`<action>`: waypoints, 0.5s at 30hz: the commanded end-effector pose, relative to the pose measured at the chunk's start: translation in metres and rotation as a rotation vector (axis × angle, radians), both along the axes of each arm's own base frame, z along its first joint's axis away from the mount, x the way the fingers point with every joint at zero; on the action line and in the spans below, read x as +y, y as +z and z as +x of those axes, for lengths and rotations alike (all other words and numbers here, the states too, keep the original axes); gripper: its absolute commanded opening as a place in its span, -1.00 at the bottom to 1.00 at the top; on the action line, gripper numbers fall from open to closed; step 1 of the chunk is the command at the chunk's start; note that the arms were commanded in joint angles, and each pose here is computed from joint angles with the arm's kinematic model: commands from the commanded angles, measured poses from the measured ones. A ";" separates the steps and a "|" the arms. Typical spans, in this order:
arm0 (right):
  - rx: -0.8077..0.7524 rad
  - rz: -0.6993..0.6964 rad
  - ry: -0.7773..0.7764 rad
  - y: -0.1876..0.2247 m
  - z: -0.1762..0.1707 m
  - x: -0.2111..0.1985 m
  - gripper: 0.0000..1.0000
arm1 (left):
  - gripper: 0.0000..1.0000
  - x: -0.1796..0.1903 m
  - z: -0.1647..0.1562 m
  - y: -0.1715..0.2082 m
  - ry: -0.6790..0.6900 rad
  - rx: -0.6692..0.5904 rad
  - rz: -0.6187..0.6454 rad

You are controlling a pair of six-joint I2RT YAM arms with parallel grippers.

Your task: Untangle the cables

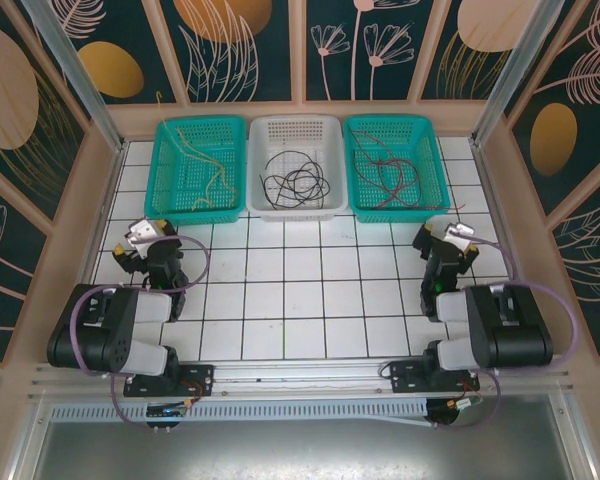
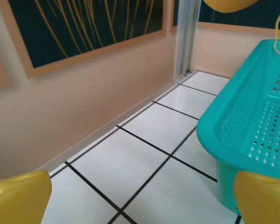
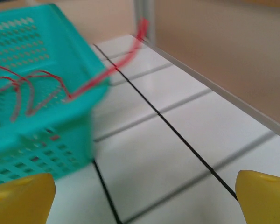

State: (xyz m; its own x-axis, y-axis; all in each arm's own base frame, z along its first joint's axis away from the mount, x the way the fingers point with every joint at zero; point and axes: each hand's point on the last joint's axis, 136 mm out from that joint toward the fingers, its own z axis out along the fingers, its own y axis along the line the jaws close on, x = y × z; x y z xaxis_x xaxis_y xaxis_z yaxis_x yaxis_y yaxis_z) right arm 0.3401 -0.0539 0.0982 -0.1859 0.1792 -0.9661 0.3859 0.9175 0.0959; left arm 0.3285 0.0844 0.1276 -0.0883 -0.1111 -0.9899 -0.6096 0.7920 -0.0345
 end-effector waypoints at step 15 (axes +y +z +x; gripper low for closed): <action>-0.157 -0.025 0.240 0.031 0.031 0.030 0.98 | 0.98 -0.040 0.037 0.011 -0.354 -0.094 -0.029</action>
